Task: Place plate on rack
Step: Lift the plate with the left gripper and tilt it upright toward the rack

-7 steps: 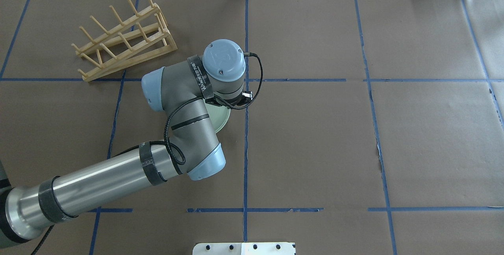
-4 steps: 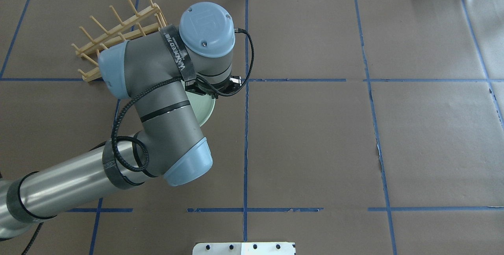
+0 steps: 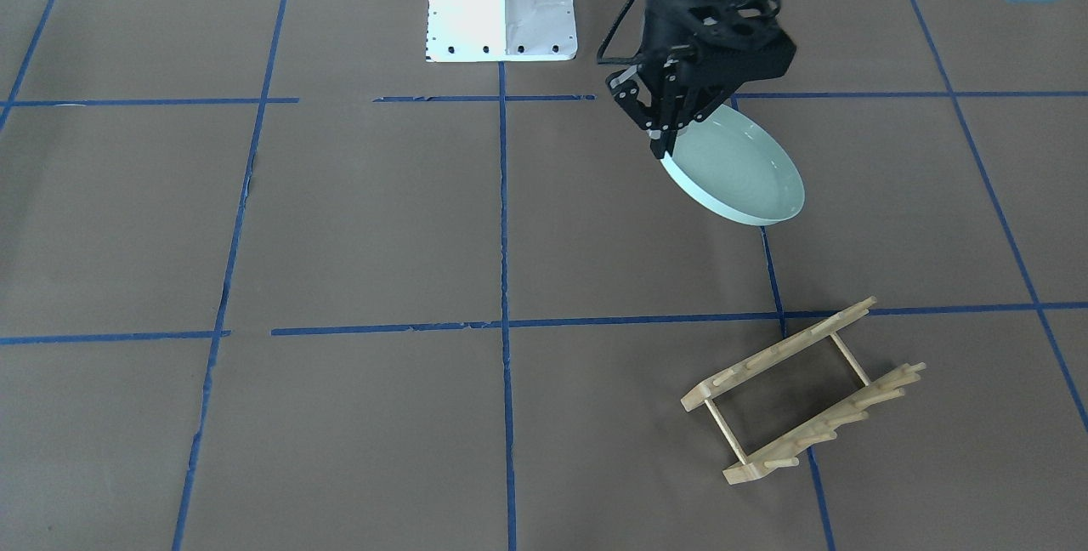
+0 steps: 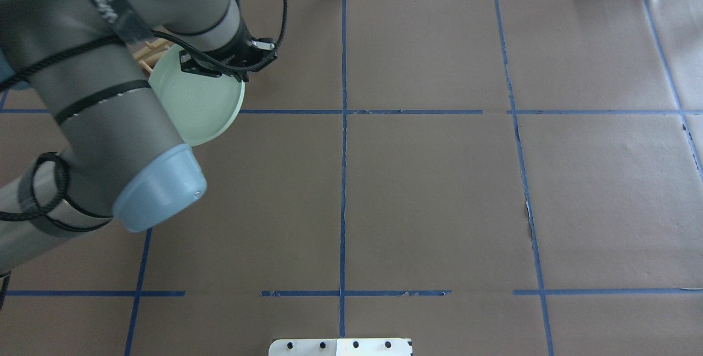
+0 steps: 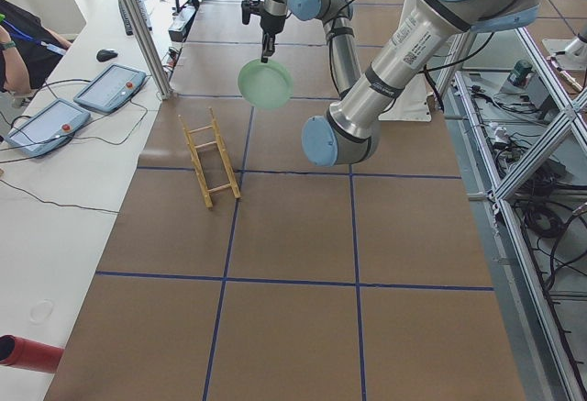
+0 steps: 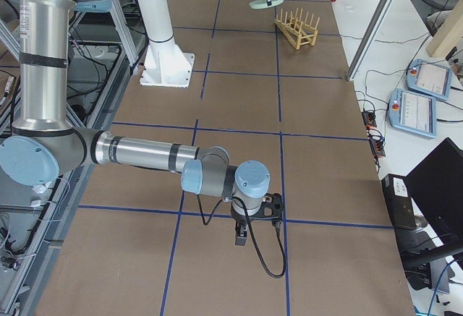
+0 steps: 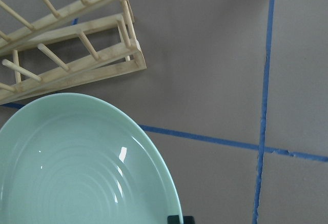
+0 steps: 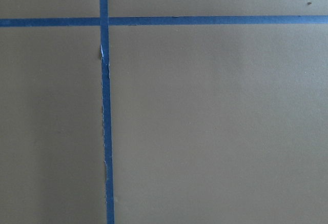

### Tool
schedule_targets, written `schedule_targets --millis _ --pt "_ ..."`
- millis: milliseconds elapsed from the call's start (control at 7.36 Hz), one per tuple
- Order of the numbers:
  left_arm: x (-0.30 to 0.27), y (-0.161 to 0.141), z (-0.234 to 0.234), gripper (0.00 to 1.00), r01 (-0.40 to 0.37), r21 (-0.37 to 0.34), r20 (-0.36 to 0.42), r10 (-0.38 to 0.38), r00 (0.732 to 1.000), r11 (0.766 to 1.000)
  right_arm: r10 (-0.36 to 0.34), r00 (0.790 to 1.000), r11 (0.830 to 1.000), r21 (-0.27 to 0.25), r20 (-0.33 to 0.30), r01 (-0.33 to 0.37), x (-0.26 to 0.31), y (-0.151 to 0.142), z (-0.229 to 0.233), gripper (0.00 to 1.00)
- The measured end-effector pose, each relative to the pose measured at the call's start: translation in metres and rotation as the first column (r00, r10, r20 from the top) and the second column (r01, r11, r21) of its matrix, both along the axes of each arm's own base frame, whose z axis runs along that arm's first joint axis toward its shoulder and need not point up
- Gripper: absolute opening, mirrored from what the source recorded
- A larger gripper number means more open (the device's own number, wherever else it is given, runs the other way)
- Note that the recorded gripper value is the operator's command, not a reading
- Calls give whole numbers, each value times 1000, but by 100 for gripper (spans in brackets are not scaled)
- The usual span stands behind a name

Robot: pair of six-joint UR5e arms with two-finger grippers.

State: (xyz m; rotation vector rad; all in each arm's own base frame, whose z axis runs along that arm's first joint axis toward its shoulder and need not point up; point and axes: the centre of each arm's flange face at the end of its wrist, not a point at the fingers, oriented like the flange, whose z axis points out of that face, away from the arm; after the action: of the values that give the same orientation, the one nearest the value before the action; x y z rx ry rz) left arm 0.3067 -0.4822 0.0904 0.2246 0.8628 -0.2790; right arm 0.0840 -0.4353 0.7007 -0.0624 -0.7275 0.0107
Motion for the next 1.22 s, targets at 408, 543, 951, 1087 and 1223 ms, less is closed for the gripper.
schedule_targets --millis 408,543,951,1087,1223 --pt "-78 15 30 0 59 149 -172 -33 985 987 0 1000 1000 0 0 0 0 0 0 100" --pt "-93 23 41 0 90 188 -228 -46 973 978 0 1000 1000 0 0 0 0 0 0 100" --pt "-120 44 100 0 205 243 -470 -70 880 948 0 1000 1000 -1 0 0 0 0 0 100" --pt "-125 48 131 0 235 275 -548 -49 835 932 0 1000 1000 0 0 0 0 0 0 100" --pt "-127 50 170 0 265 302 -634 -15 773 916 0 1000 1000 0 0 0 0 0 0 100"
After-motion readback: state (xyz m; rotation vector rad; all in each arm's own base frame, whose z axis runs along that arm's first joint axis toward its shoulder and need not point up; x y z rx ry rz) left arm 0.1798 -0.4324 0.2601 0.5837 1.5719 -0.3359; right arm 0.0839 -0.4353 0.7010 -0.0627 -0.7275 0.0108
